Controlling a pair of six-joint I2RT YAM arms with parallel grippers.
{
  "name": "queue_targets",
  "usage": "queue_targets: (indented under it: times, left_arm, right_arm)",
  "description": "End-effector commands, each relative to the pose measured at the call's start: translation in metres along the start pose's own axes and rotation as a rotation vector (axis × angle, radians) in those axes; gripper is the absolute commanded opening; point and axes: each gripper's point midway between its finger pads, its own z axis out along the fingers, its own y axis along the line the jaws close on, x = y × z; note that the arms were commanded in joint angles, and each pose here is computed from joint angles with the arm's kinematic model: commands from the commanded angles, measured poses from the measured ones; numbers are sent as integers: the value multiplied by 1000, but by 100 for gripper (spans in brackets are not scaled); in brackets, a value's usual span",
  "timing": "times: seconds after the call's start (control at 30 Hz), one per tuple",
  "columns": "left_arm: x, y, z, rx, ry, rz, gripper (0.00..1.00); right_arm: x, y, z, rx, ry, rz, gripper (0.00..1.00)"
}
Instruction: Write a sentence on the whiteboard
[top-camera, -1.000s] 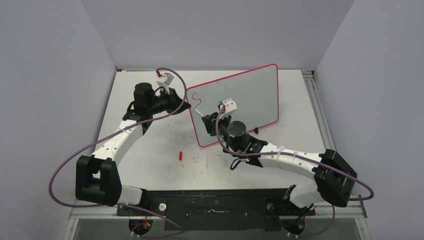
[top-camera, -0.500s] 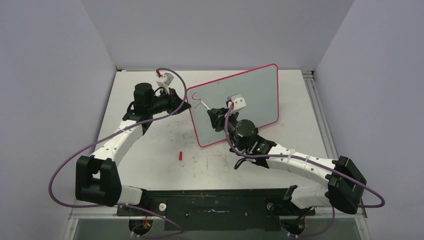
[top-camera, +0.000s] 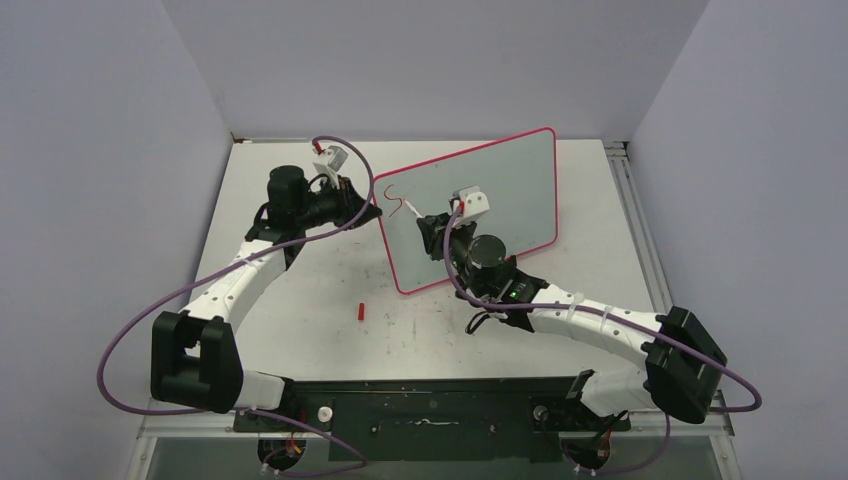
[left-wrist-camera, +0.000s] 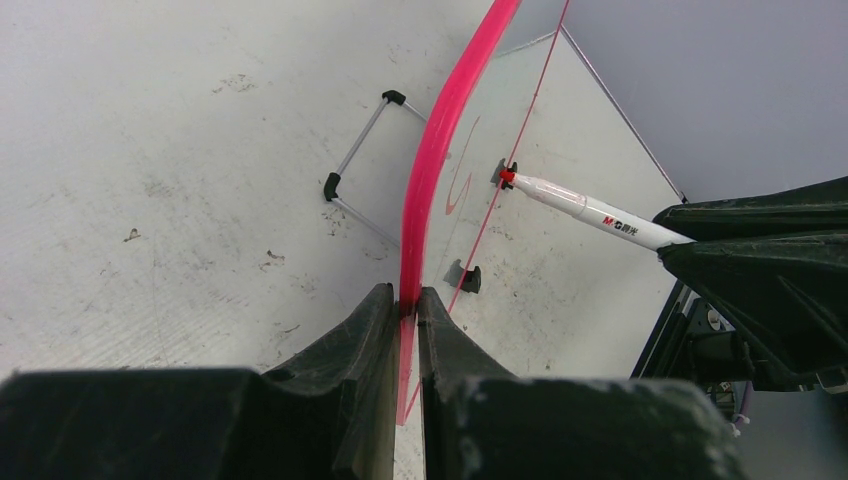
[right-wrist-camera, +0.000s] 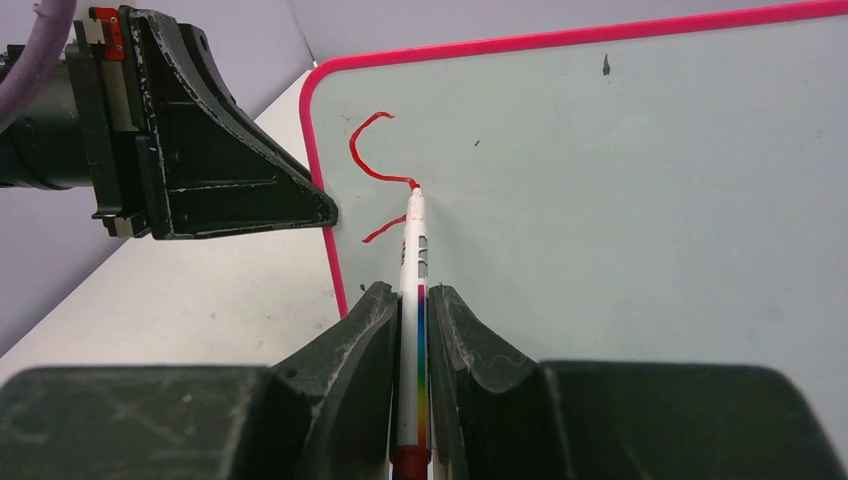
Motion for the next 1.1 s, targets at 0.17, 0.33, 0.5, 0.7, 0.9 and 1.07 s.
queue_targets:
  times: [0.17,0.33,0.5,0.7,0.9,1.07]
  left_arm:
    - [-14,-16,-6,43,-41,51,0]
    - [-14,-17,-6,45,-41,52,0]
    - [-15,-17,-6,45,-42,52,0]
    - [-14,-16,-5,46,-41,52,0]
    - [-15,-17,-6,48,-42,53,0]
    - [-15,-17,-6,48,-44,56,0]
  right_arm:
    - [-30,7,10,-18,-83,27,5]
    - [-30,7,13,-15,-83,27,5]
    - [-29,7,16,-18,-81,27,5]
    - [-27,7,18,-17,-77,27,5]
    - [-25,2,19,12,-75,25,5]
    - [-25,-6,16,48,-73,23,5]
